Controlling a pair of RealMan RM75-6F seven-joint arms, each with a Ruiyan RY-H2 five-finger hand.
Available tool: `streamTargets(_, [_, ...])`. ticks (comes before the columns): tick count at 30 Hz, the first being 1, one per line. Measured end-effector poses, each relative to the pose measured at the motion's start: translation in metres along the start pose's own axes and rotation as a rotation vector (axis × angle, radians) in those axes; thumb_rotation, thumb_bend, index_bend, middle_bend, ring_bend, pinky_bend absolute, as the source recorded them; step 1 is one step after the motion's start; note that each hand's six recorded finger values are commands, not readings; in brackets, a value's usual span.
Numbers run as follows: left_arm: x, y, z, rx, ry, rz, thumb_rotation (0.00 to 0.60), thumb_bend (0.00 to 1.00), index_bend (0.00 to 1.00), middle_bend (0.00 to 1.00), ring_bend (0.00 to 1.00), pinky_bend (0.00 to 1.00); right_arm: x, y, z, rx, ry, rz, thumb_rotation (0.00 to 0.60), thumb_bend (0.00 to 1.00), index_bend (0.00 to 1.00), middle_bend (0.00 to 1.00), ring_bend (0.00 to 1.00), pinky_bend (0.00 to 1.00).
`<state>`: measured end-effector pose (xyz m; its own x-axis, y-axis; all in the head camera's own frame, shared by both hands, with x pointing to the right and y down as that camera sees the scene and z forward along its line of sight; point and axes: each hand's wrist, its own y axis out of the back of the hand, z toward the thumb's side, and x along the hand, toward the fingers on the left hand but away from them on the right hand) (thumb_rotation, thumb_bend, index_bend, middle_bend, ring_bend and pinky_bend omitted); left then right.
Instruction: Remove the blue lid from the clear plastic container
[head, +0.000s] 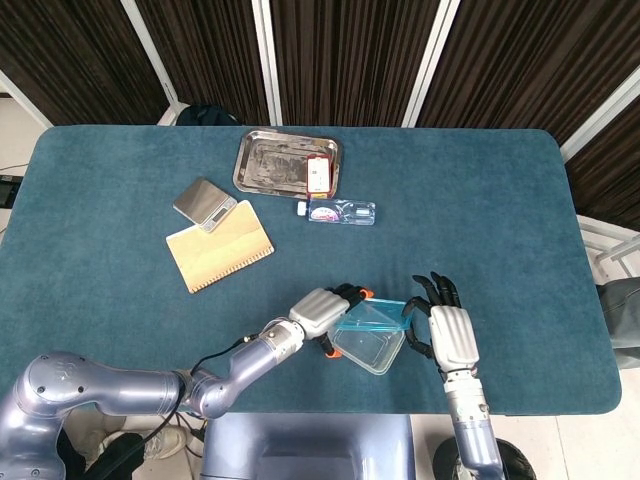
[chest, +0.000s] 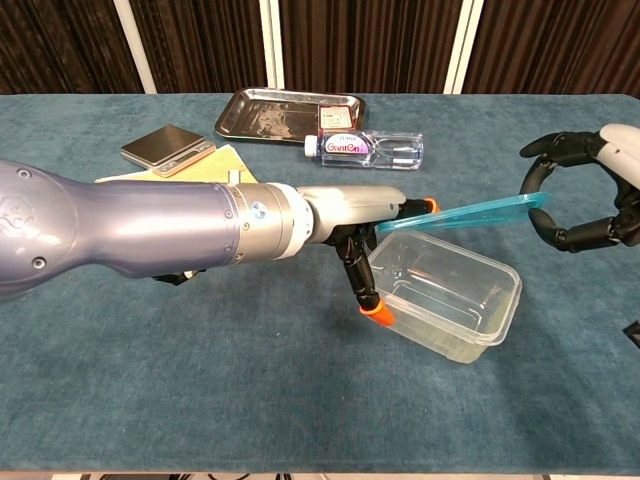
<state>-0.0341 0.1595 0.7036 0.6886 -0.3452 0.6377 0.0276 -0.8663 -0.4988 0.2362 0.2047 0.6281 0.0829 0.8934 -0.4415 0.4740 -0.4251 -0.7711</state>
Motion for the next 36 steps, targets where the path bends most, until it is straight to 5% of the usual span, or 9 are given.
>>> streamTargets(25, [-0.015,0.019,0.001,0.003,-0.021,0.05,0.6,0.0,0.0,0.02,0.02,0.2,-0.005,0.011,0.001,-0.042,-0.011,-0.038,0.6,0.68,0.64,0.2,0.04,0.0])
streamTargets(36, [-0.035,0.043,-0.015,-0.019,-0.017,0.146,0.6,0.0,0.0,0.02,0.02,0.2,-0.021,0.031,0.015,-0.076,0.002,-0.101,0.6,0.68,0.65,0.2,0.04,0.0])
